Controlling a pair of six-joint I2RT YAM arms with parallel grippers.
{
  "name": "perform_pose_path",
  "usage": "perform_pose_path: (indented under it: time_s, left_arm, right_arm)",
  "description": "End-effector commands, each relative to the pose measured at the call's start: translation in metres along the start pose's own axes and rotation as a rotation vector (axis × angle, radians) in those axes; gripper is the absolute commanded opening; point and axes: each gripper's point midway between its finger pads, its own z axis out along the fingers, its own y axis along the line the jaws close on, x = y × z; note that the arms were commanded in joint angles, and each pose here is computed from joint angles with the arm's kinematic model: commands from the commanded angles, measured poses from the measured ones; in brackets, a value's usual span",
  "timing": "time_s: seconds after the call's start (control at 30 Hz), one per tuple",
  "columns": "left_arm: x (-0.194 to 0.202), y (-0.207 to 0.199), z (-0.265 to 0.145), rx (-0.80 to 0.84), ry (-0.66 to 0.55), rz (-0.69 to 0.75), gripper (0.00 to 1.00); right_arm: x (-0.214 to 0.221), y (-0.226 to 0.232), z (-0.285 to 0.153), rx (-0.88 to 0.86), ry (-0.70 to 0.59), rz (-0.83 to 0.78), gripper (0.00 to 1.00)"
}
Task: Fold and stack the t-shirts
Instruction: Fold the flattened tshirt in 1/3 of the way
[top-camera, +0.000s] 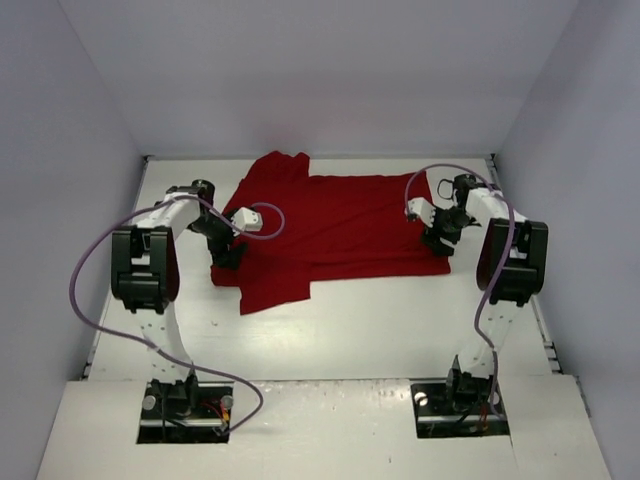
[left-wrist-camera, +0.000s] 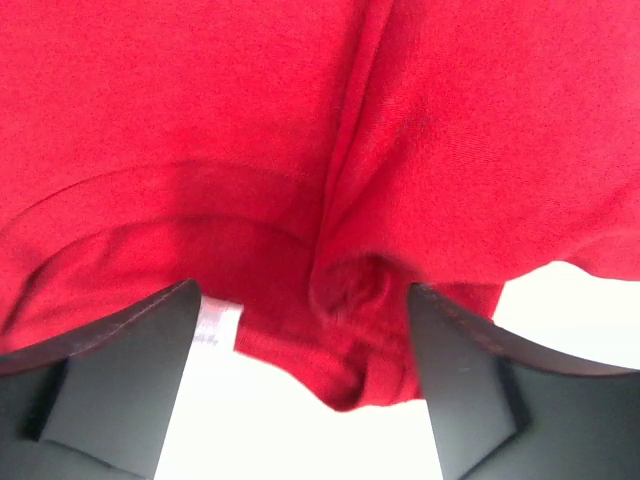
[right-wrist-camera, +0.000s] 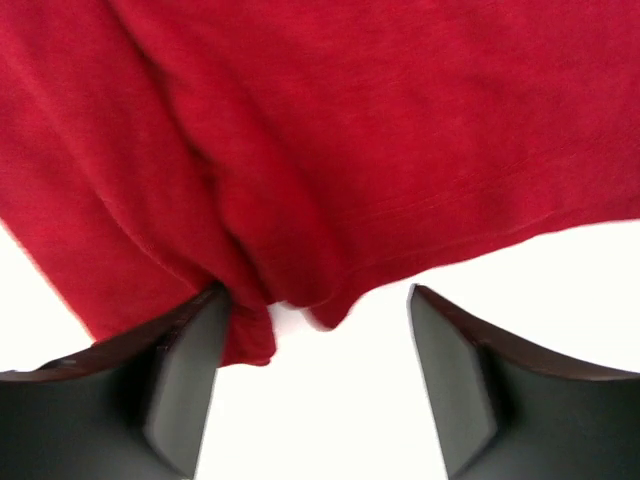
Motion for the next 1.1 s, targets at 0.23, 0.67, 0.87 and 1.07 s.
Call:
perform_pose_path:
  time_s: [0.23,0.67,0.87,1.07]
  left_arm:
    - [-0.079,-0.042,-0.108,-0.234,-0.199,0.152,0.83]
    - [-0.026,-0.146,-0.032,0.05,0.014,0.558,0.6]
    - [-0.027,-0.147,-0.017,0.115,0.0,0.571,0.6]
    - [-0.017,-0.158,0.0,0.2,-0.017,0.668,0.59]
  right_arm:
    - [-0.059,0.043,-0.107,0.184,-0.099,-0.011,0.69]
    - [-0.117,0.136,-0.052,-0.026,-0.153,-0.326,0.51]
    - [-0.189,0.171,-0.025,-0.076,-0.243,-0.469,0.55]
    - [-0.249,0.183,-0.014,-0.132,-0.368,-0.422,0.54]
